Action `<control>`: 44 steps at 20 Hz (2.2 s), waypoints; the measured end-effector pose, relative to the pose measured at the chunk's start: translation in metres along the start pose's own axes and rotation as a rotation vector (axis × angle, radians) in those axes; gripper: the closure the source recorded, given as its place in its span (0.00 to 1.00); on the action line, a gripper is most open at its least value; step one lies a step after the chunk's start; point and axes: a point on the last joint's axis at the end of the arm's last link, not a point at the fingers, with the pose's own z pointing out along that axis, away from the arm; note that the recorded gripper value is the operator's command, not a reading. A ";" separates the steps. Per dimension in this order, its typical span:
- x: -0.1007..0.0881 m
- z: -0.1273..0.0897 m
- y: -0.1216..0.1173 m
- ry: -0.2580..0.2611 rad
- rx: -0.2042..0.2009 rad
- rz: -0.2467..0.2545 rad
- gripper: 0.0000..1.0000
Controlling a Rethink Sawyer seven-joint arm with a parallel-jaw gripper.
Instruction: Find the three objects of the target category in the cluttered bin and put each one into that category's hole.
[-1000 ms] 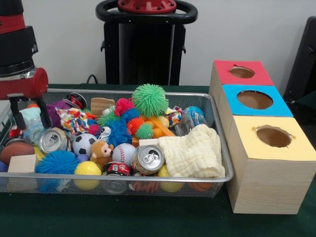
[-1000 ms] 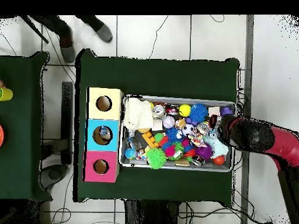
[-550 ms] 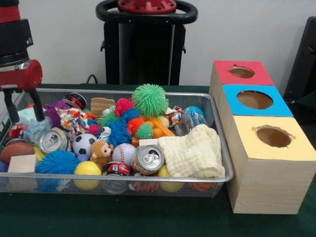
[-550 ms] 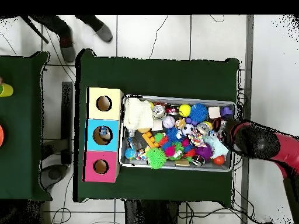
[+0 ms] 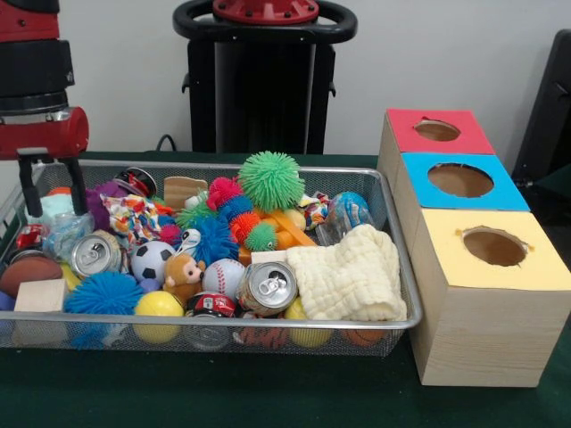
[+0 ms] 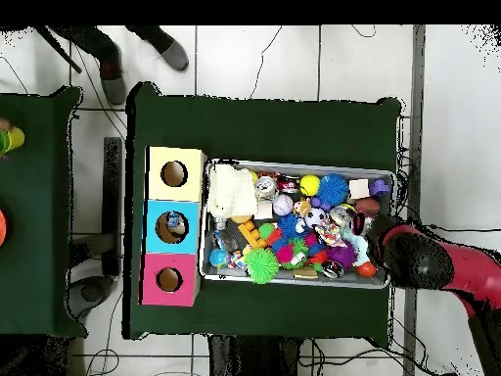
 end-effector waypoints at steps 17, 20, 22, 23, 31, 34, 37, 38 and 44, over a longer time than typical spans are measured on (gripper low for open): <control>0.045 0.029 0.015 0.051 -0.021 -0.030 0.00; 0.050 0.034 0.016 0.049 -0.029 -0.029 0.00; 0.053 0.036 0.015 0.050 -0.034 -0.023 0.00; 0.055 0.038 0.014 0.050 -0.039 -0.017 0.00; 0.064 0.038 0.008 0.050 -0.051 0.006 0.00; 0.064 0.035 0.005 0.041 -0.058 0.015 0.00; 0.064 0.030 -0.004 0.038 -0.065 0.041 0.00; 0.064 0.029 -0.007 0.040 -0.068 0.051 0.00; 0.063 0.027 -0.025 0.088 -0.084 0.096 0.00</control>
